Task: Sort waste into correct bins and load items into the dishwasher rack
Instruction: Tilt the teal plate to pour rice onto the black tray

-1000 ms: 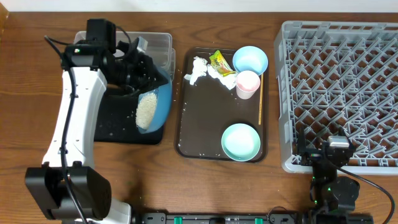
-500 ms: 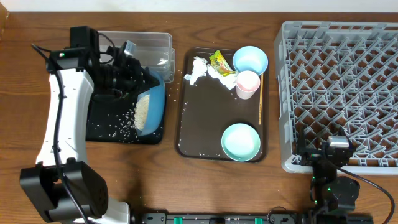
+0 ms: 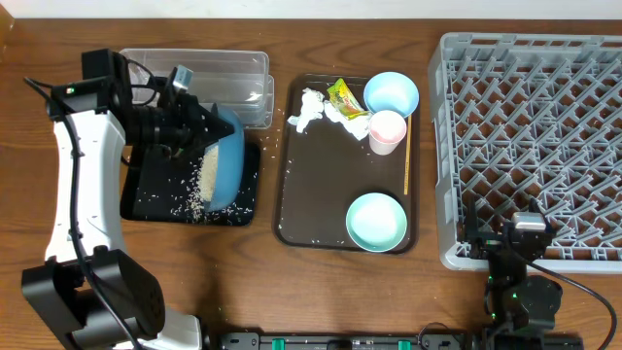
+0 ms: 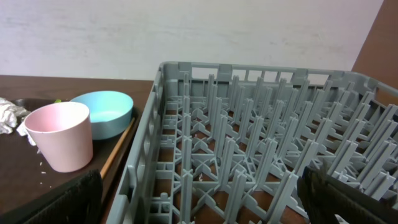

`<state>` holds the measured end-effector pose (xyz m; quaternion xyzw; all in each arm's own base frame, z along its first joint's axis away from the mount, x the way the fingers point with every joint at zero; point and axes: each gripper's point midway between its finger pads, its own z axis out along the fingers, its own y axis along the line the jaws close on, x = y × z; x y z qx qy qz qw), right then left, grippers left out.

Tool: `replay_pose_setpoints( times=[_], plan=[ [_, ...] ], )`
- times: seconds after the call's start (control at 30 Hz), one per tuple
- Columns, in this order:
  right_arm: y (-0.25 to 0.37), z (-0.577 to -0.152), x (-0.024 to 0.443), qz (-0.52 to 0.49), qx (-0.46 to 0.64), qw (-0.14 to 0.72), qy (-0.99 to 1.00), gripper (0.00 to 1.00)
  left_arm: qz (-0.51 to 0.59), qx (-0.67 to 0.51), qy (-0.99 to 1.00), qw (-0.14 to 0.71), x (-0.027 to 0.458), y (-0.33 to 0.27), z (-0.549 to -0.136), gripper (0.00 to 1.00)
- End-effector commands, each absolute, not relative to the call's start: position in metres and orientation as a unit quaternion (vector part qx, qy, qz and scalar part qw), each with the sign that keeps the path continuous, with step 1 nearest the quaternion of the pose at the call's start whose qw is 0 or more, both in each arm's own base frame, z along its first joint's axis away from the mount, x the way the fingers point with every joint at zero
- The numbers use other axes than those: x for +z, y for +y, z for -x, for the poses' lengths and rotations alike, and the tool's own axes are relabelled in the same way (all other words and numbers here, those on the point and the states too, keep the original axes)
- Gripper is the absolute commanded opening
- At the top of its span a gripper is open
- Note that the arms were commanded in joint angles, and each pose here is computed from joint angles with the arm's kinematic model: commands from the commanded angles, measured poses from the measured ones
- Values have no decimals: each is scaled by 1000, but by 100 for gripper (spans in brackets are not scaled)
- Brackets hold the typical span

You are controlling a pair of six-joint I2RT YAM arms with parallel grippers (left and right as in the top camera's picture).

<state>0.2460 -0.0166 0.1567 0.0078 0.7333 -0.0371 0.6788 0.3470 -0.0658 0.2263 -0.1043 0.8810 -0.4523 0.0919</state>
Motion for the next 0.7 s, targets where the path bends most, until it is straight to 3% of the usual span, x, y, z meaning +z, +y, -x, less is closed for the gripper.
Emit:
replay_pose_setpoints(
  times=[0.0,0.67],
  plan=[
    [-21,-245,156,-17,-41,678,733,99,86,-485,863,110,237,-67,-346,6],
    [-21,-245,156,-17,-41,678,733,99,131,-552,809,155,237,-22,-341,6]
  ],
)
